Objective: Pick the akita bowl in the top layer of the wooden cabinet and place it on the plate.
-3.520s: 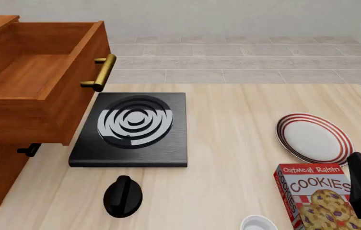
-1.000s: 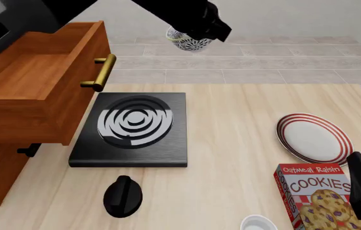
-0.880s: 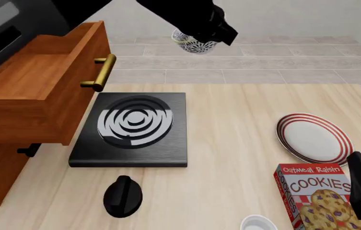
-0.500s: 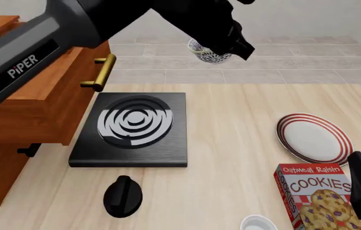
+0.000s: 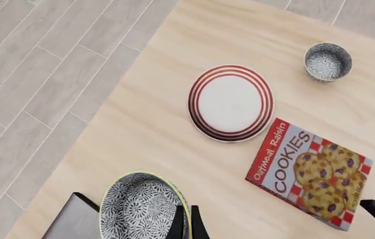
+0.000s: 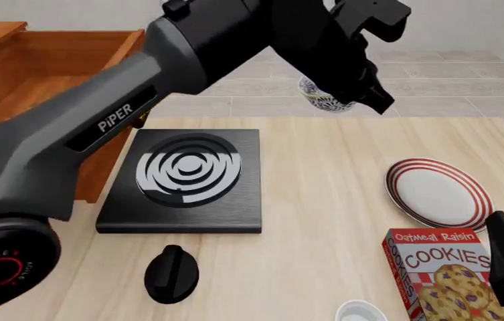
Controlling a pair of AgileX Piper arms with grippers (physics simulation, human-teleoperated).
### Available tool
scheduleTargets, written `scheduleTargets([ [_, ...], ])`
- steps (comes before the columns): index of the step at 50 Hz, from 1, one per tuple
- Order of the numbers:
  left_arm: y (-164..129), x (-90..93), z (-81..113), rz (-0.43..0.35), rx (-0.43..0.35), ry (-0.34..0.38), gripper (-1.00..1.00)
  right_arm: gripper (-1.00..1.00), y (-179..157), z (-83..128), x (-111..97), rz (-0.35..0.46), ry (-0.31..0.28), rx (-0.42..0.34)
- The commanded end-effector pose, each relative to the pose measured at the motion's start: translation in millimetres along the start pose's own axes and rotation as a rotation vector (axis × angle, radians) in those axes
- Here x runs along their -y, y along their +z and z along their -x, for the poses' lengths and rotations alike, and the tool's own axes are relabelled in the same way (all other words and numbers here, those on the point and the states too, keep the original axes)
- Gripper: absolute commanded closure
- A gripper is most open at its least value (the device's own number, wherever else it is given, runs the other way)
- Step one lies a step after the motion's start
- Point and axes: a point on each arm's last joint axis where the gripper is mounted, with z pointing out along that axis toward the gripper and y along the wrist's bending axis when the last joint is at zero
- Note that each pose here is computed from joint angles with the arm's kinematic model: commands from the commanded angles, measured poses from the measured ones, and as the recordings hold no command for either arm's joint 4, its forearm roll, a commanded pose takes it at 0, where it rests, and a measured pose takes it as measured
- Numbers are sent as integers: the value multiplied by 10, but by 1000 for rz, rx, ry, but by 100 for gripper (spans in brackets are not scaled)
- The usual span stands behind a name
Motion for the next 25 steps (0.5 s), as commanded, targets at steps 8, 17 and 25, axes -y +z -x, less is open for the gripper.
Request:
scheduleTargets([
  [8,161,332,123,-49,41,3,100,-100,0,-7,1,-1,5,-2],
  [17,200,456,168,-67,68,-13,100,-100,1,-15,1,-1,10,-5],
  [25,172,448,254,-58,120,31,100,-100,2,-20,2,-1,13,-7],
])
